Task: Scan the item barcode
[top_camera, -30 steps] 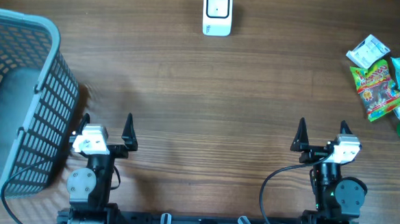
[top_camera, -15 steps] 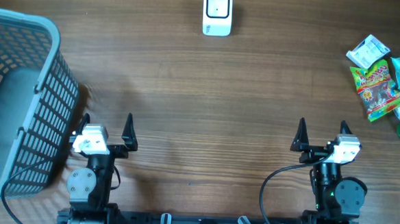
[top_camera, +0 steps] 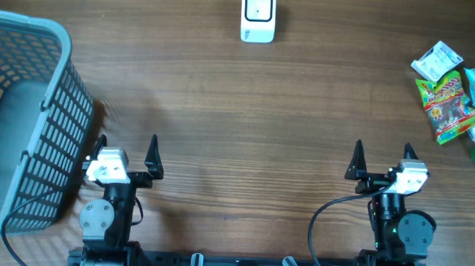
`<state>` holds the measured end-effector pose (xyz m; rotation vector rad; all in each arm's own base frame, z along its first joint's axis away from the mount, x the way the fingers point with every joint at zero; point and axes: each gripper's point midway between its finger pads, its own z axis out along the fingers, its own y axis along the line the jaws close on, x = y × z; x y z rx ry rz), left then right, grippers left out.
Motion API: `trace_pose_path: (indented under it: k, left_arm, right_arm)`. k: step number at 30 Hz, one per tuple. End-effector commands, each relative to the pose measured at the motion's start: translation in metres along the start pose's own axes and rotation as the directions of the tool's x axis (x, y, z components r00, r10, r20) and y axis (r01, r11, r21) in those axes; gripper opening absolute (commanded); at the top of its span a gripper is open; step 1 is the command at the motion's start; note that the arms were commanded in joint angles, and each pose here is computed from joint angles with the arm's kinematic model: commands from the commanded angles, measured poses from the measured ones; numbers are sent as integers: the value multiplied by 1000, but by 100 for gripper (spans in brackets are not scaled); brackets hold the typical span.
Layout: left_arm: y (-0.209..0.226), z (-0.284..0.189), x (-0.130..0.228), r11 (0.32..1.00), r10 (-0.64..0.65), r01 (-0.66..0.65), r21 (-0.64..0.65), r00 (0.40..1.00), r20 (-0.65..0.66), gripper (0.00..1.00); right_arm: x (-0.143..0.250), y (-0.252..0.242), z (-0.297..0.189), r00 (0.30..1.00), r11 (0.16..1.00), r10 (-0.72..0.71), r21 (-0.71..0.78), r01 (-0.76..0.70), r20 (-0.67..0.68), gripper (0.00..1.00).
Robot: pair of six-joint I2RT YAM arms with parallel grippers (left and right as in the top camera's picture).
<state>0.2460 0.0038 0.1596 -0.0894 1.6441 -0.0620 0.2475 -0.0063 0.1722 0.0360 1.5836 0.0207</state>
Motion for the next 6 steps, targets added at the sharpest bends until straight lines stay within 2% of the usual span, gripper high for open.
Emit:
trace_pose_path:
  k: [1,6]
  left_arm:
    - [-2,0,3,1000,20,-20,14,1000,-1,100]
    - [-2,0,3,1000,20,-20,14,1000,-1,100]
  right_arm:
    - [-3,4,-1,1000,1000,-9,-20,9,15,100]
    - [-3,4,-1,1000,1000,-10,-20,10,15,100]
